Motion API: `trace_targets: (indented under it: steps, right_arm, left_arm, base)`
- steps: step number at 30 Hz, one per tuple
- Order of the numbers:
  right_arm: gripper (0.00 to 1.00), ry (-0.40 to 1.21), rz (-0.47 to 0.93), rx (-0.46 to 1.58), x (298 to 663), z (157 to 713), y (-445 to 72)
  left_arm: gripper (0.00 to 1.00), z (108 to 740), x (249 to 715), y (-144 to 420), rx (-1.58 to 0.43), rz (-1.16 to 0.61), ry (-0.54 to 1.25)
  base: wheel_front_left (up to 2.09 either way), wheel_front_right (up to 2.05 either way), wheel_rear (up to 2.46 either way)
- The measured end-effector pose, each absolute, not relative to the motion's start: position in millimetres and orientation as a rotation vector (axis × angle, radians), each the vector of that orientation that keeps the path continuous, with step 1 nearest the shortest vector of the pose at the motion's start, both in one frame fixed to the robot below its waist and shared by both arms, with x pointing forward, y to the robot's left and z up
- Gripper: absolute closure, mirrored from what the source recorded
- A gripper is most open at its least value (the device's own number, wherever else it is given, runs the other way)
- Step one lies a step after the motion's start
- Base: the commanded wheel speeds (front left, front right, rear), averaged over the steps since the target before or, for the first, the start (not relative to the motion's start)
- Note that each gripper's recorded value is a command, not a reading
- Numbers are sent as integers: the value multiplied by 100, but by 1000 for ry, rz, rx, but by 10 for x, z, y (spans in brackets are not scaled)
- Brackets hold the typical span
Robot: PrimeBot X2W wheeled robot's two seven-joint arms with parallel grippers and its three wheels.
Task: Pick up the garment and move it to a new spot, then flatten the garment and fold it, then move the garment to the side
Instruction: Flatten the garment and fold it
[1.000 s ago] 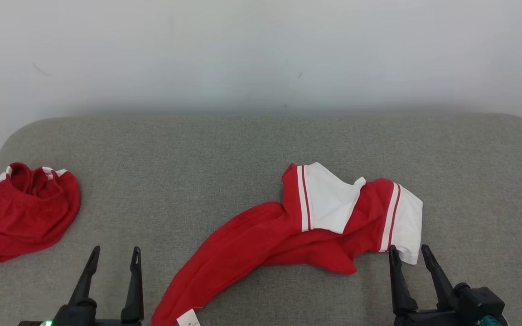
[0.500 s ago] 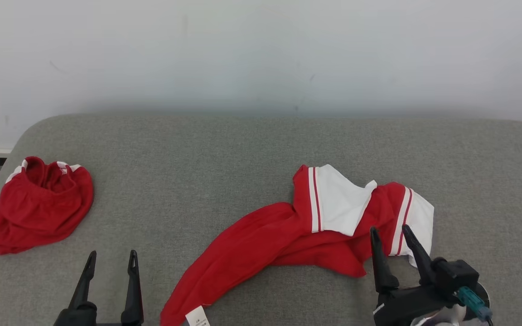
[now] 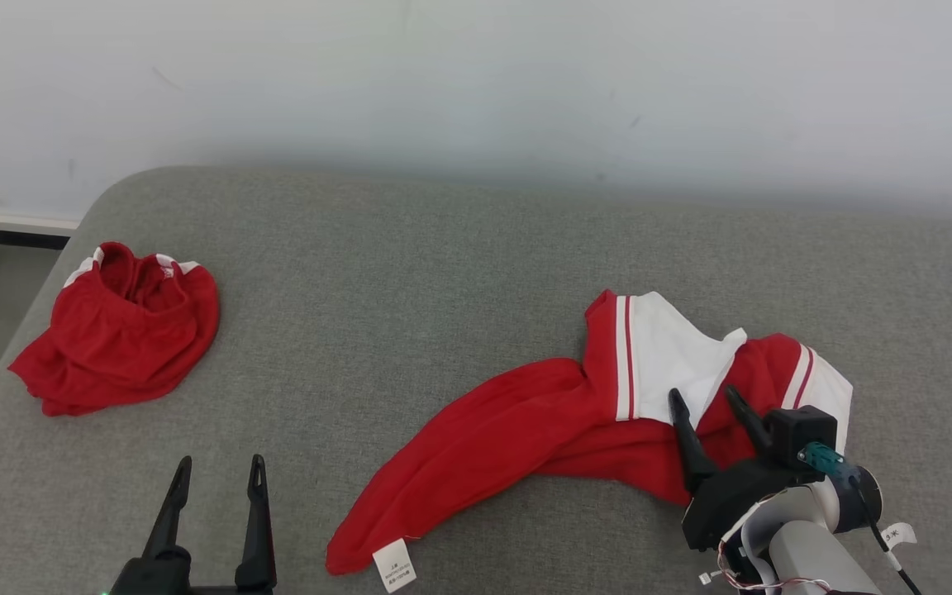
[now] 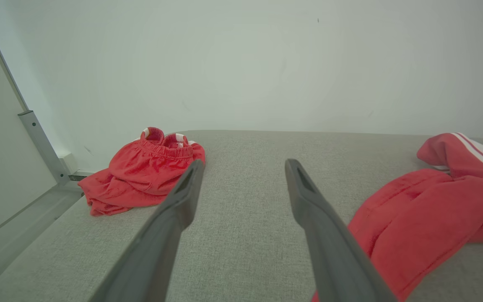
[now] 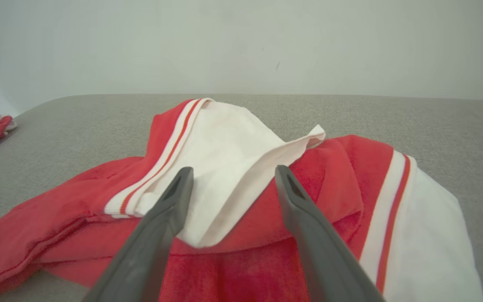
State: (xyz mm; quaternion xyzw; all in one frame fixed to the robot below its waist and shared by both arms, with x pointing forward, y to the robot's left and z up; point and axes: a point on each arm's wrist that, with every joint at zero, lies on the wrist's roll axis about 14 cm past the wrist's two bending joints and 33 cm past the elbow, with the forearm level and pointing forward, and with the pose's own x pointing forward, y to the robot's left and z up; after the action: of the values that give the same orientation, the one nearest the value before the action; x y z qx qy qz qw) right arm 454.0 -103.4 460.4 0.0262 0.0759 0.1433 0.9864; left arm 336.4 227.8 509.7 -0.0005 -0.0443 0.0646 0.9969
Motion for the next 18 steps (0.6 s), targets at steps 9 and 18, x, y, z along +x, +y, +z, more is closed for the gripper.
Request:
trace_targets:
  steps: [9, 18]
  right_arm:
    - [100, 242, 296, 58, 4584, 4373, -962]
    - [100, 62, 241, 115, 4607, 4881, -1184]
  left_arm:
    - [0, 5035, 3339, 2340, -8, 153, -69]
    - [0, 5004, 3379, 2200, -22, 103, -63]
  base:
    - [0, 0, 0]
    - [0, 0, 0]
